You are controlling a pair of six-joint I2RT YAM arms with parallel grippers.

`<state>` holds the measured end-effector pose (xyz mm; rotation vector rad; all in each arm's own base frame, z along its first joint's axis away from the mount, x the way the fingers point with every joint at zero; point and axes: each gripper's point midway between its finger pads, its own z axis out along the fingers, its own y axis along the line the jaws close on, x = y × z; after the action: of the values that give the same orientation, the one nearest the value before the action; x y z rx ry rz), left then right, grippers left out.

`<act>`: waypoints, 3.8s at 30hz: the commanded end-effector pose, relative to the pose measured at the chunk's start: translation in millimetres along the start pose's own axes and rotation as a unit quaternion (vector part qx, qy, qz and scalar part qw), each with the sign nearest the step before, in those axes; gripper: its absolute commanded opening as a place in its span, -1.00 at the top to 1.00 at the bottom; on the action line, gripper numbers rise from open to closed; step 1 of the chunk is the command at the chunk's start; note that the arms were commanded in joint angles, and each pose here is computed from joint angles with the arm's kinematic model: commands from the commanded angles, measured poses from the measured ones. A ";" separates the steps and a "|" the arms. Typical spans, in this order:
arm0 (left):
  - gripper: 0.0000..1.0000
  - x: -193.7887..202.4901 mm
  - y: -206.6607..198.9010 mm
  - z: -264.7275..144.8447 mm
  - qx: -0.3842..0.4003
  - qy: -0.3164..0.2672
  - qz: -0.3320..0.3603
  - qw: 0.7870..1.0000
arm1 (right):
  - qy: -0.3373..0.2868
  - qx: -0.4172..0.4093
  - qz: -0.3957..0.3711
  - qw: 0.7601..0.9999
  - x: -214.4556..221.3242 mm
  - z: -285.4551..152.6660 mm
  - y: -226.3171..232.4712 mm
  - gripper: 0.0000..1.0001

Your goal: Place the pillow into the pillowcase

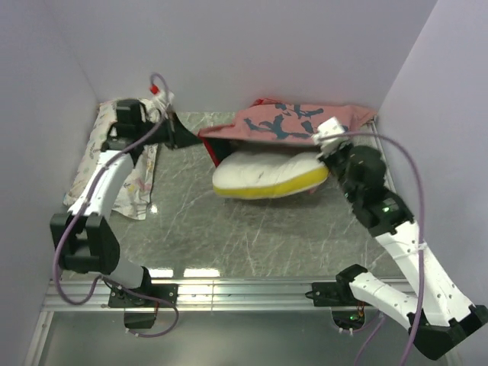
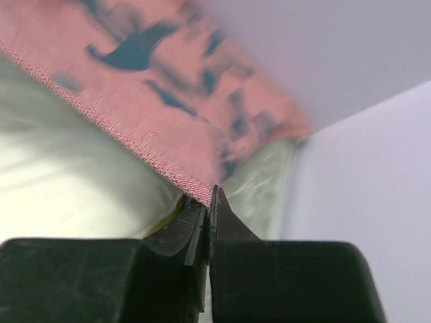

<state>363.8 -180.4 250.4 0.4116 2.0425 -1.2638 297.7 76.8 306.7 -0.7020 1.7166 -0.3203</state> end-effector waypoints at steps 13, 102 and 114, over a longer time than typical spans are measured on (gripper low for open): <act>0.99 -224.6 -174.7 -164.3 -0.059 -0.347 0.231 0.907 | -0.156 0.272 0.037 0.949 -170.1 -87.2 -229.1 1.00; 0.99 -120.9 -127.1 43.4 -0.211 -0.157 0.333 0.905 | 0.147 0.093 0.049 0.984 149.6 17.1 -27.1 -0.11; 0.99 -134.0 -85.9 29.0 -0.240 -0.150 0.296 0.912 | 0.225 0.091 0.035 0.970 206.9 -30.6 -21.9 1.00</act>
<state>394.7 -277.5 317.7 0.7112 1.8675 -0.4897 281.0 -28.3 194.8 -0.5094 1.9079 -0.4330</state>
